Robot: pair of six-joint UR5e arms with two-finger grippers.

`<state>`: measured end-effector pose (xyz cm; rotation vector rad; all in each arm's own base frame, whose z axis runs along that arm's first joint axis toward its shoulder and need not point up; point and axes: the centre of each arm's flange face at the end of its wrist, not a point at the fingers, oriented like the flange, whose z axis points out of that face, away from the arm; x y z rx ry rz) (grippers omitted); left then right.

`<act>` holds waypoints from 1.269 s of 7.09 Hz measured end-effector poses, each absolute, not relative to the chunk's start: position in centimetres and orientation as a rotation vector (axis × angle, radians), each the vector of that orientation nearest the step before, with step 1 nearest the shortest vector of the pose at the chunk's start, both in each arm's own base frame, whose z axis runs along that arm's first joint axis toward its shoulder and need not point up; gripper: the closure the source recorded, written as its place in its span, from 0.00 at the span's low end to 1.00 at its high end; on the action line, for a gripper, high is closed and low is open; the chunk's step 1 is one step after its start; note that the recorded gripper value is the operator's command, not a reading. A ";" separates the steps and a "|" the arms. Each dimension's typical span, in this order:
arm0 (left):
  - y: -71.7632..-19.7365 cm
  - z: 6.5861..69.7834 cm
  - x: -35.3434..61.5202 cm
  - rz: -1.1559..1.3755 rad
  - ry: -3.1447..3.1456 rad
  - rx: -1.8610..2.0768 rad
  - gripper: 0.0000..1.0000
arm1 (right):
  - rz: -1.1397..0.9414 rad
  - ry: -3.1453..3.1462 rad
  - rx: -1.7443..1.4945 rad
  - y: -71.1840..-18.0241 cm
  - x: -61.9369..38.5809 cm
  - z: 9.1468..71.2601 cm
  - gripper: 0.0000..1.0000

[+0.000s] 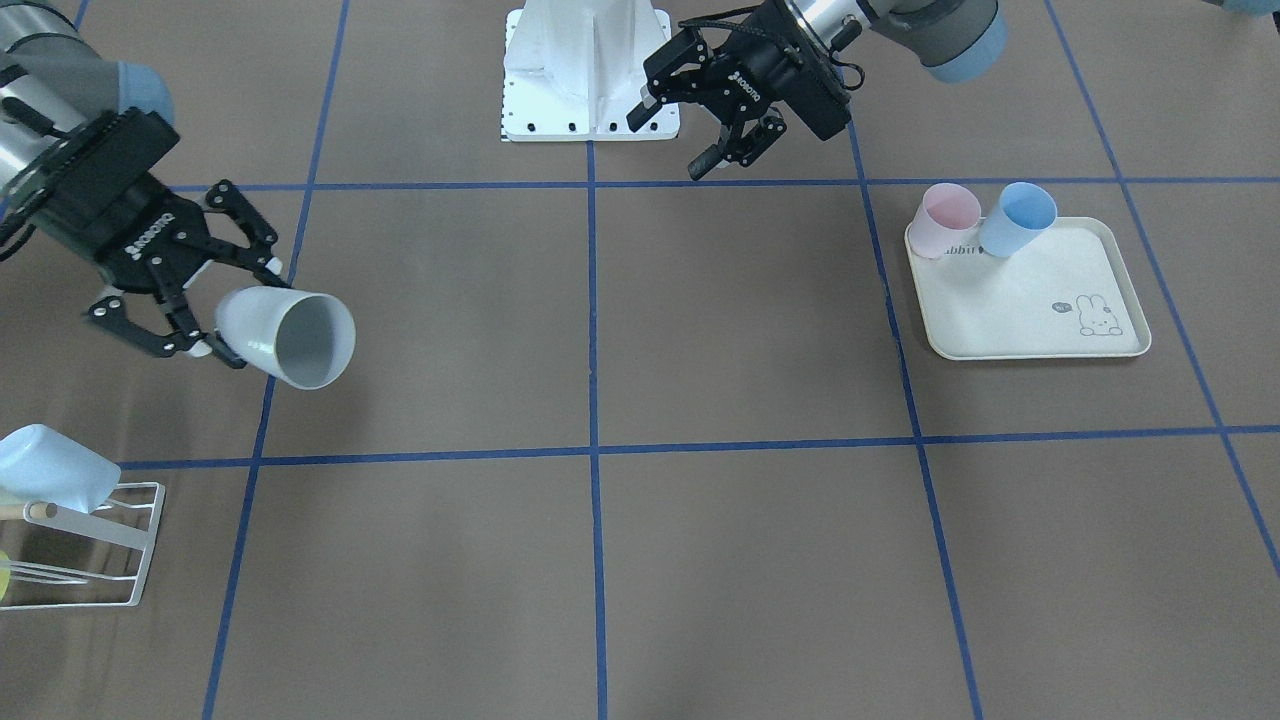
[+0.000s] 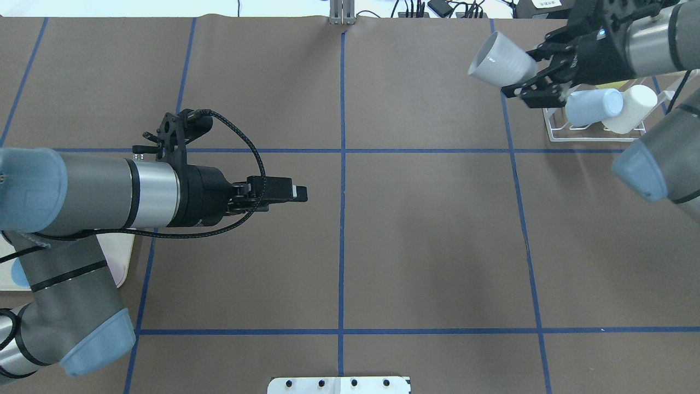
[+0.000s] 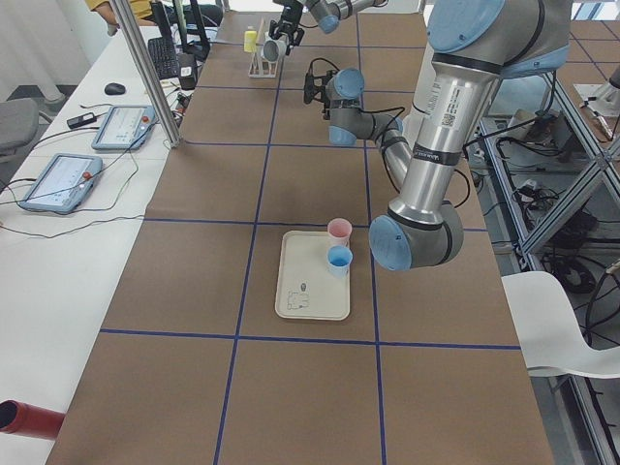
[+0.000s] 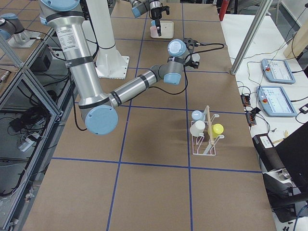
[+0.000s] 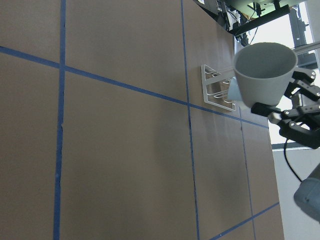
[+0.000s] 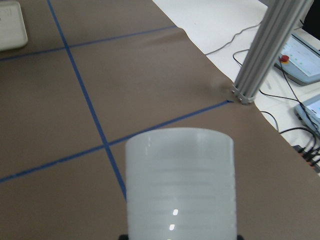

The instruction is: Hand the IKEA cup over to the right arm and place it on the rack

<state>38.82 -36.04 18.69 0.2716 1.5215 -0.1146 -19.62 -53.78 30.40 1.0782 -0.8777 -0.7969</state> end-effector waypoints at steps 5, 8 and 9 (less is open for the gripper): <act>-37.1 19.6 38.9 -0.106 1.432 0.307 0.00 | -1.076 -0.152 1.027 -55.3 -0.7 44.8 1.00; -37.0 19.7 39.1 -0.116 1.429 0.309 0.00 | -1.423 0.208 0.871 -59.5 0.4 48.3 1.00; -37.0 19.8 39.1 -0.123 1.427 0.315 0.00 | -1.535 0.289 0.826 -60.9 -1.0 49.0 1.00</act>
